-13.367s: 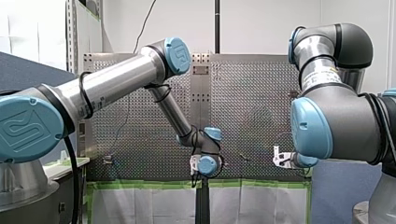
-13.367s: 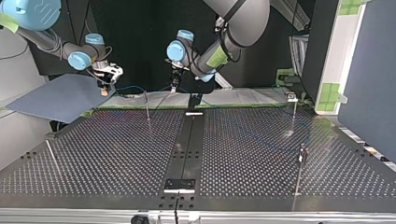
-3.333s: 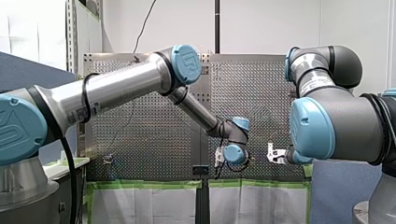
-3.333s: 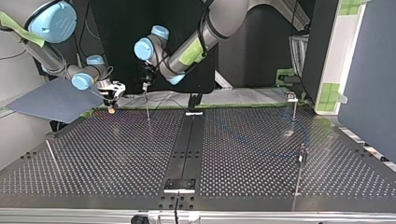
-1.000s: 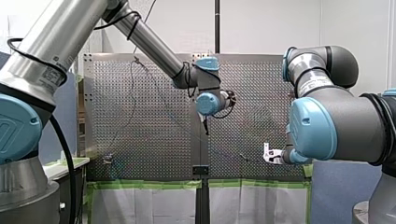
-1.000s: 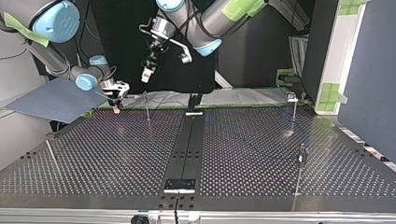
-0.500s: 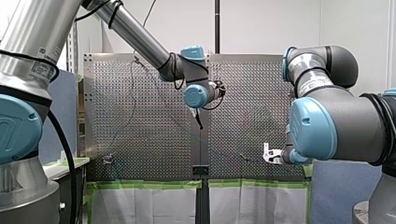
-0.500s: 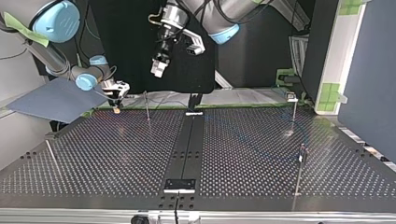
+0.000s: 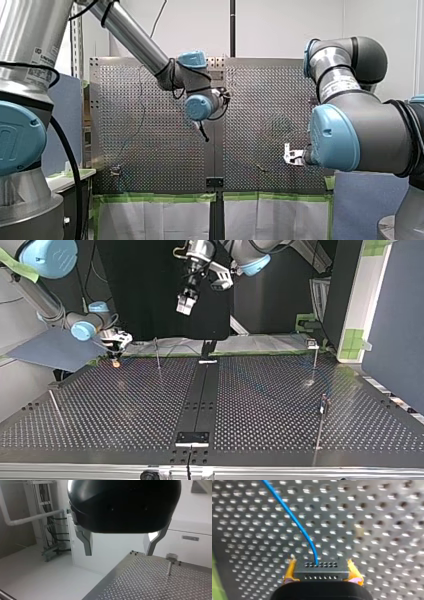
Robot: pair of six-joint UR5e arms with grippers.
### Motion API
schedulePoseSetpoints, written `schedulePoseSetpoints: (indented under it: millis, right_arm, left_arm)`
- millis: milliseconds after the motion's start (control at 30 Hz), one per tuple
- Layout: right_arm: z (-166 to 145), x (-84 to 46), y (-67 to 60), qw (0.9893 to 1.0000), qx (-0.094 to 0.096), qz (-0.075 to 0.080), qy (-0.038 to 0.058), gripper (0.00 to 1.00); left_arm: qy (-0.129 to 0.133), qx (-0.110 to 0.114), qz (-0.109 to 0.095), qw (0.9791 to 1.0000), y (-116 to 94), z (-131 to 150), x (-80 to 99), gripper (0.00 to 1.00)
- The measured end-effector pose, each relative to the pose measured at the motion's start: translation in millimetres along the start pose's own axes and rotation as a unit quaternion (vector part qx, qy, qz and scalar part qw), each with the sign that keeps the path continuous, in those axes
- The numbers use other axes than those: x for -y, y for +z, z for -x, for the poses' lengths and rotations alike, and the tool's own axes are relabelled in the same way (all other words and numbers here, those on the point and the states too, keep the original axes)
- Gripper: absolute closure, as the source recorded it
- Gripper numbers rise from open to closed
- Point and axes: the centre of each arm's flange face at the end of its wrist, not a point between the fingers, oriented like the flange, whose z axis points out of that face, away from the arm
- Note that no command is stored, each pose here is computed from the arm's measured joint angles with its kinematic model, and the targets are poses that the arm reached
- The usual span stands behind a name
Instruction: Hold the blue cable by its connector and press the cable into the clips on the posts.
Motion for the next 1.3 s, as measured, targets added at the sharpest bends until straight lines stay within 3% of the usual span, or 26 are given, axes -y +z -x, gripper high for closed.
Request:
schedulePoseSetpoints:
  millis: [267,467,733,900,1300]
  right_arm:
    - [-34,12.6,-17.2,0.9998,-0.016,0.0,-0.011,1.0]
    - [-59,23.0,-31.6,0.9993,-0.031,0.0,-0.0189,1.0]
    - [-69,36.4,-35.4,0.999,-0.035,-0.008,-0.0262,1.0]
    - [-69,38.6,-35.3,0.999,-0.034,-0.009,-0.0266,1.0]
    - [-69,38.9,-35.4,0.999,-0.034,-0.01,-0.0267,1.0]
  left_arm:
    - [0.029,-0.034,0.022,0.9988,-30,-40,-33.0,0.0]
    - [0.047,-0.067,0.029,0.9962,-57,-60,-53.6,0.0]
    - [0.068,-0.103,0.034,0.9918,-92,-69,-75.9,0.0]
    - [0.073,-0.111,0.036,0.9904,-102,-70,-82.0,0.0]
    - [0.074,-0.112,0.036,0.9902,-103,-70,-82.7,0.0]
